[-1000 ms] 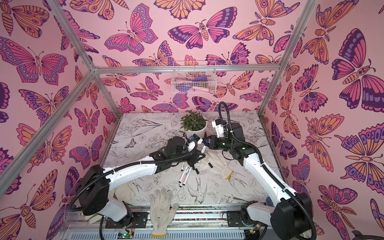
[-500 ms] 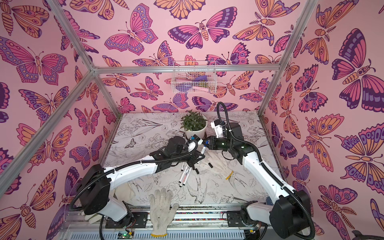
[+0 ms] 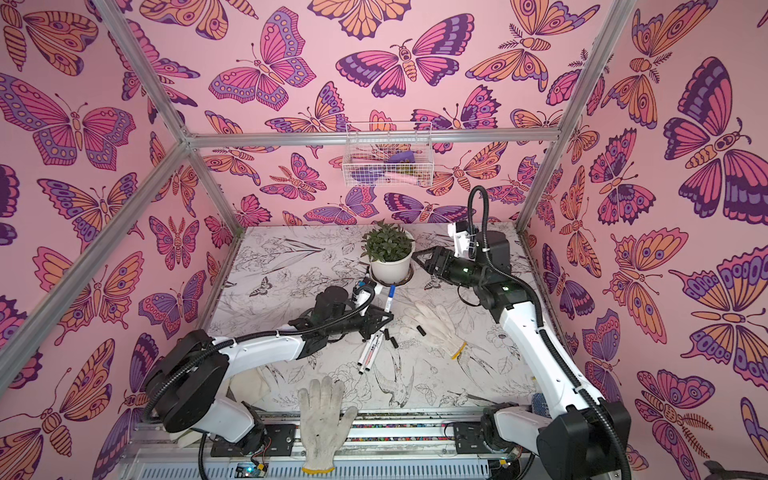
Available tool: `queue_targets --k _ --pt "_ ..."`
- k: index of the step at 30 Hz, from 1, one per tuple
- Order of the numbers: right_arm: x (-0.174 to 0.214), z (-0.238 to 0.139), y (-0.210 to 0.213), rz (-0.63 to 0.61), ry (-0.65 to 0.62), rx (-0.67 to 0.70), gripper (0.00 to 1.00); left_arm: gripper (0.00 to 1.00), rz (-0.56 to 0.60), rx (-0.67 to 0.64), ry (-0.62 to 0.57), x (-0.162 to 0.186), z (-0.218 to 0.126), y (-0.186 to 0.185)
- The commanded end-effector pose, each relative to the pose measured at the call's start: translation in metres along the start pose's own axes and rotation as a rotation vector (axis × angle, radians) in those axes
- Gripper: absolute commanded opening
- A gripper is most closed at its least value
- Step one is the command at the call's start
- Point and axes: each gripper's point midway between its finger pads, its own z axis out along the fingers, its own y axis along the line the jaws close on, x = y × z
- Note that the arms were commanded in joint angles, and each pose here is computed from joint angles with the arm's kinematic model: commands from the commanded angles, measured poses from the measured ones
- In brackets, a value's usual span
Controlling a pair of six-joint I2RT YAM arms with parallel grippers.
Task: Insert the pens into the pen caps
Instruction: 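Withdraw the right gripper from the capped marker while the left holds it upright, then lower the blue-capped marker with the left gripper and lay it beside the plant pot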
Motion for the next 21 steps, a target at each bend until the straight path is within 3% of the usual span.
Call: queue_targets --k 1,4,10,18,21 --pt "-0.007 -0.01 0.001 -0.025 -0.05 0.04 0.71 0.0 -0.129 -0.108 -0.111 -0.027 -0.018 0.046" --pt "0.008 -0.003 -0.018 0.019 -0.005 0.082 0.67 0.0 -0.173 -0.256 -0.064 -0.029 -0.029 0.093" --pt "0.019 0.003 -0.039 0.04 0.04 0.144 0.61 0.0 -0.187 -0.547 0.153 -0.013 -0.026 0.173" --pt "0.022 0.004 -0.042 0.038 0.053 0.153 0.59 0.01 -0.246 -0.564 0.265 0.005 0.01 0.209" --pt "0.024 0.003 -0.044 0.034 0.054 0.161 0.59 0.11 -0.248 -0.546 0.272 0.006 0.019 0.209"
